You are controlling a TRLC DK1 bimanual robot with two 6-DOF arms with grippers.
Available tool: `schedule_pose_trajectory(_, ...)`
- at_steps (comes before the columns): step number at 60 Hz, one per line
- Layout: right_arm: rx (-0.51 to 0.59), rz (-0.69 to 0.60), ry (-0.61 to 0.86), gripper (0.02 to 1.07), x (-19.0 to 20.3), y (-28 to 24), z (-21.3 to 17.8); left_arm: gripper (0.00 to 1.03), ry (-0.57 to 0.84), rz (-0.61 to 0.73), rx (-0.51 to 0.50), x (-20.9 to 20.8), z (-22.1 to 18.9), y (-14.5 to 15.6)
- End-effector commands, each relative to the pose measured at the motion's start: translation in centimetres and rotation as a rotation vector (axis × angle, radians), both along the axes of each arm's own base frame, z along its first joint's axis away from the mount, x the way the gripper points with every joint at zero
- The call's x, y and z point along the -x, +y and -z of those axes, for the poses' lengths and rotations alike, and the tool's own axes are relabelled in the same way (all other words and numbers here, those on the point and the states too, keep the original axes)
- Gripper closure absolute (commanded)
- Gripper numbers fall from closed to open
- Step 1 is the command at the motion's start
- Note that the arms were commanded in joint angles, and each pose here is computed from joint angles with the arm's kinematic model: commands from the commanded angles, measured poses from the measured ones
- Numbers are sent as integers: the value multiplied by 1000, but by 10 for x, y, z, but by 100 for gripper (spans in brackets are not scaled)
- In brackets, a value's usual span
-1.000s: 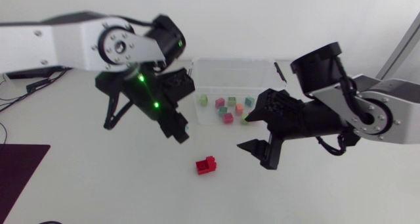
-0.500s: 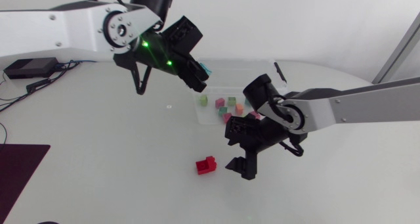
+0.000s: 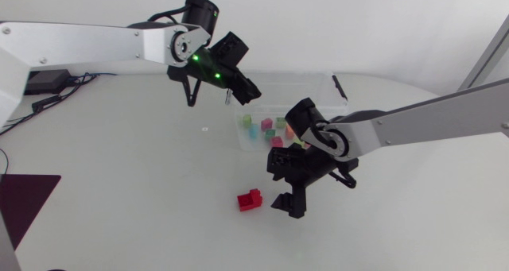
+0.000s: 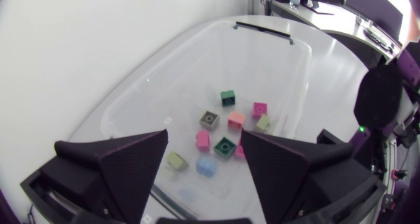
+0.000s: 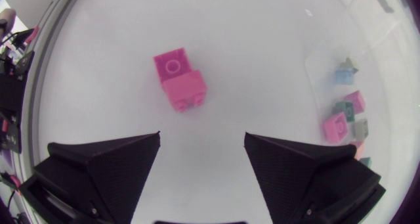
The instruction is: Pick up the duplo bricks and place them in the container
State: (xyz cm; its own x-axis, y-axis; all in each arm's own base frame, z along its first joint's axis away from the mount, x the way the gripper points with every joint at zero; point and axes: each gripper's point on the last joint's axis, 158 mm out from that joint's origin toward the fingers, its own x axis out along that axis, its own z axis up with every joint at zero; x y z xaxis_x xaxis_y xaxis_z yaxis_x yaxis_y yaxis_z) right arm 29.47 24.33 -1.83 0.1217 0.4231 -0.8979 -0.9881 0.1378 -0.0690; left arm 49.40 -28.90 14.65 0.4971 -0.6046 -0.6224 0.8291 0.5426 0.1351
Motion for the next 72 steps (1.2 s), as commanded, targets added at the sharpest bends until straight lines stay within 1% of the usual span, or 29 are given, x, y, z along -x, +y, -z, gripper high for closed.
schedule_pose_trajectory(1, -2, -34, -17, 14, -10, 6, 0, 5, -54, -8, 16, 13, -32, 30)
schedule_pose_trajectory(4, -4, -46, -25, 14, -15, 11, -2, 6, -75, -4, 27, 30, -46, 49)
schedule_pose_trajectory(6, 0, -53, -22, 14, -17, 14, -2, 6, -80, -2, 28, 37, -49, 56)
schedule_pose_trajectory(7, 3, -59, -19, 14, -17, 15, -1, 6, -92, 2, 21, 48, -52, 66)
schedule_pose_trajectory(13, 15, -86, -12, 14, -16, 21, 2, 6, -114, 33, 3, 87, -52, 90)
schedule_pose_trajectory(16, 20, -101, -12, 14, -14, 25, 2, 6, -104, 63, -26, 108, -41, 99)
schedule_pose_trajectory(19, 30, -117, -9, 14, -11, 28, 2, 6, -107, 78, -48, 121, -34, 105)
schedule_pose_trajectory(20, 34, -122, -10, 14, -10, 29, 2, 6, -98, 93, -65, 132, -26, 108)
schedule_pose_trajectory(25, 54, -147, -6, 14, -5, 33, 4, 6, -86, 140, -109, 158, -8, 115)
schedule_pose_trajectory(31, 71, -164, -1, 14, -2, 38, 7, 6, -53, 179, -137, 178, 12, 116)
schedule_pose_trajectory(42, 112, -174, -6, 14, 6, 39, 9, 6, -31, 193, -156, 187, 27, 121)
schedule_pose_trajectory(54, 124, -114, 18, 14, 18, 40, 2, 6, -22, 201, -168, 191, 34, 124)
schedule_pose_trajectory(62, 149, -75, 8, 15, 16, 42, 10, 6, -11, 212, -175, 194, 40, 124)
schedule_pose_trajectory(70, 145, -54, 12, 24, 17, 47, 14, 6, 3, 233, -187, 196, 49, 123)
schedule_pose_trajectory(72, 147, -50, 10, 31, 17, 47, 16, 6, 7, 242, -192, 197, 52, 122)
